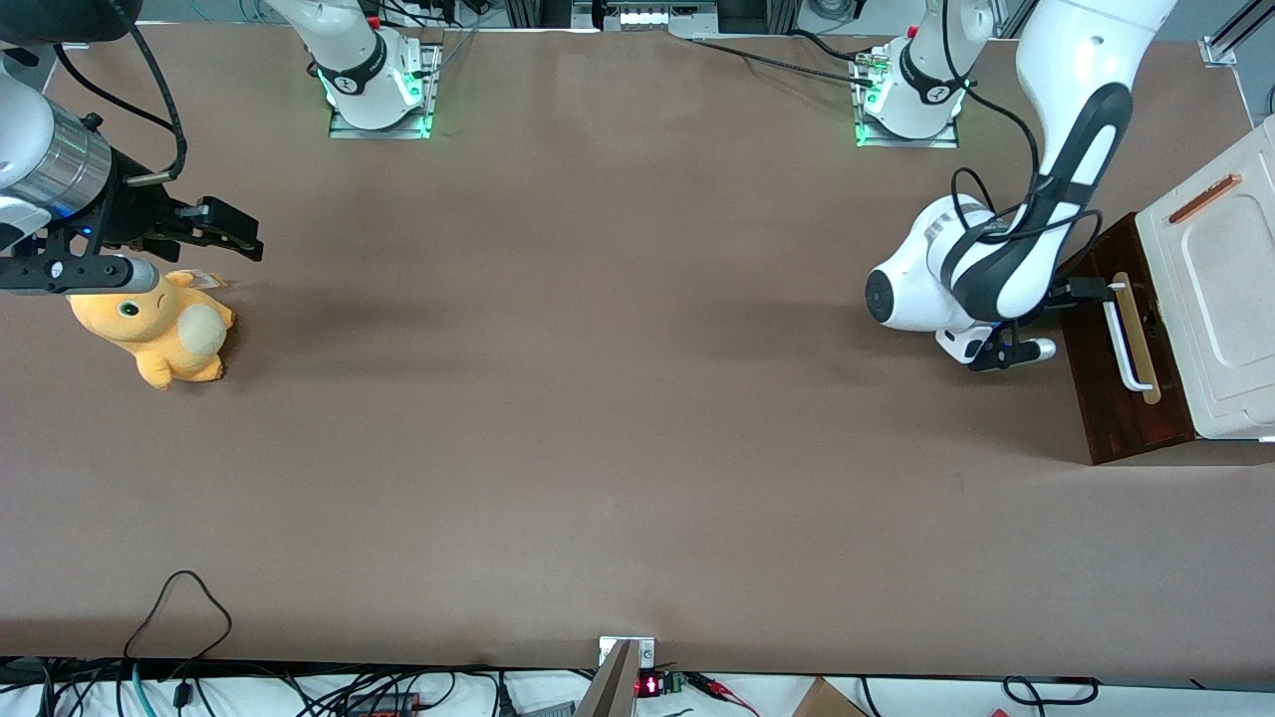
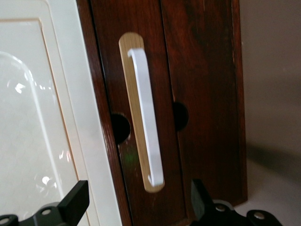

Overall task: Open lower drawer with left arm only
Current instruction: 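Lower the open left gripper toward the white drawer handle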

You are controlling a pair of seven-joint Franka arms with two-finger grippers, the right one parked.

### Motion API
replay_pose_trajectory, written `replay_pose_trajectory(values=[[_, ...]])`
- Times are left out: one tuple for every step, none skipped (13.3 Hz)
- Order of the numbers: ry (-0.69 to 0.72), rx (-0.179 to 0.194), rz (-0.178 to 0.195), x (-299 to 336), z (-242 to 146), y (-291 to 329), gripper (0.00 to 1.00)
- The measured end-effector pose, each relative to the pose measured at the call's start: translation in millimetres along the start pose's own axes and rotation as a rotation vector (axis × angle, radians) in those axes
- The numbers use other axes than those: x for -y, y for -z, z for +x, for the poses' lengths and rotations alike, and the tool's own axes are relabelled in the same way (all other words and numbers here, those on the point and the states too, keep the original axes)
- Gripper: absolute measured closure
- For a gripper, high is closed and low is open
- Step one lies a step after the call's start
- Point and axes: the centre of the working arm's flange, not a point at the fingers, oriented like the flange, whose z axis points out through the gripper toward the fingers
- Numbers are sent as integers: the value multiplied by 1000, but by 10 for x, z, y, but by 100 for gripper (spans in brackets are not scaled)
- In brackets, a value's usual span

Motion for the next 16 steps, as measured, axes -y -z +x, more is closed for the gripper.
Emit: replay_pose_trajectory(values=[[-5, -19, 23, -28, 31, -48, 5], [-8, -38, 47, -45, 65, -107, 5], [-10, -48, 62, -63, 90, -167, 6], [-12, -49, 68, -77, 106, -226, 6], [-13, -49, 76, -79, 125, -302, 7], [-14, -46, 82, -81, 143, -396, 7], [-17, -43, 85, -92, 158, -483, 7], [-20, -41, 89, -105, 168, -557, 7], [-22, -41, 94, -121, 176, -609, 8], [-24, -42, 98, -137, 182, -648, 11], [-24, -42, 100, -150, 184, -669, 11], [-25, -43, 100, -155, 183, -669, 20], [-25, -44, 99, -157, 184, -666, 20], [-25, -44, 98, -160, 184, -664, 24], [-26, -44, 98, -165, 184, -665, 37], [-28, -45, 97, -173, 184, -665, 37]])
